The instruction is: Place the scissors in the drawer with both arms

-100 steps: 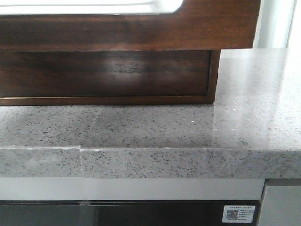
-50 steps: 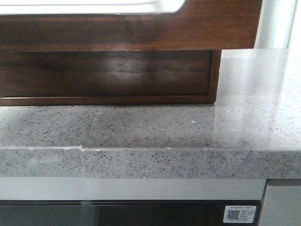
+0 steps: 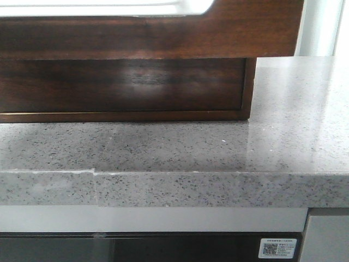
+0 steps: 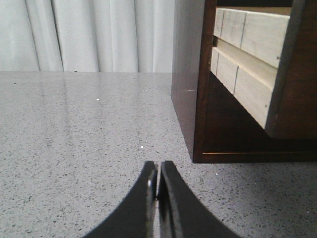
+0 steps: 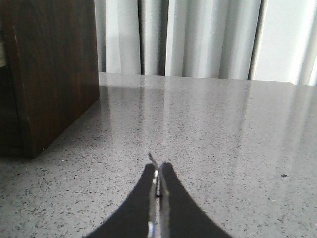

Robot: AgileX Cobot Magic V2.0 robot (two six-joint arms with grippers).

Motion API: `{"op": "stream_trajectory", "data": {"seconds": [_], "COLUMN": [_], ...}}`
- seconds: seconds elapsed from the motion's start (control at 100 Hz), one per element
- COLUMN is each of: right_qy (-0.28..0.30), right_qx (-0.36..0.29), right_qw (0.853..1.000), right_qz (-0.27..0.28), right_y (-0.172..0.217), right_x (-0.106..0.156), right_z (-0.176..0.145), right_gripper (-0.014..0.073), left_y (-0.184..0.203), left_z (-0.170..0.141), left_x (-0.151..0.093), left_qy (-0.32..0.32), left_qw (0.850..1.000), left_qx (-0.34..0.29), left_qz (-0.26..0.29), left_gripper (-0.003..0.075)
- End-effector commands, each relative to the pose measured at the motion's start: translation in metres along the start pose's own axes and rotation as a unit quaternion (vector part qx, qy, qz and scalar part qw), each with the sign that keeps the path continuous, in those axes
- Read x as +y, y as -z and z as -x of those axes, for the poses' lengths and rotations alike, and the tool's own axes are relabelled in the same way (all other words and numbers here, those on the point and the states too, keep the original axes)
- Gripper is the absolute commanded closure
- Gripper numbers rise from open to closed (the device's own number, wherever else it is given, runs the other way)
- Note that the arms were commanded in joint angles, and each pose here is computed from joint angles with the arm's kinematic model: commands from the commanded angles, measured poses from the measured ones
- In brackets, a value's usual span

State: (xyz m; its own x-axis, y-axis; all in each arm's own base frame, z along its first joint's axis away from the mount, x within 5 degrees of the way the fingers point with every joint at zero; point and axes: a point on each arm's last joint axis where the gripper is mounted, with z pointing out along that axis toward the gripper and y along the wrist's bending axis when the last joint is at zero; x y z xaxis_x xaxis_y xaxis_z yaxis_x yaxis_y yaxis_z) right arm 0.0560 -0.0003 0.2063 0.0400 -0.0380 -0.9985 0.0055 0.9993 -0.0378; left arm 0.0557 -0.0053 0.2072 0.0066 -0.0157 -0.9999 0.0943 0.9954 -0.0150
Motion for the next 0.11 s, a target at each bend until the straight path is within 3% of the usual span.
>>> {"op": "stream_trajectory", "data": {"seconds": [0.0, 0.1], "right_qy": [0.006, 0.006], "right_qx": [-0.039, -0.039], "right_qw": [0.999, 0.999], "right_qz": [-0.003, -0.003], "right_y": [0.0014, 0.0014], "right_x": [-0.0001, -0.0001], "right_z": [0.0019, 0.0019], "right_gripper": [0.0664, 0.0664], "left_y": [0.0011, 0.0011], "left_z": [-0.0029, -0.0029], "left_x": [0.0002, 0.0002], "left_qy": [0.010, 0.010], "left_qw": [0.999, 0.999], "left_qx": [-0.038, -0.038], "left_qz": [0.000, 0.000], "left_gripper": [0.0741, 0.0741]}}
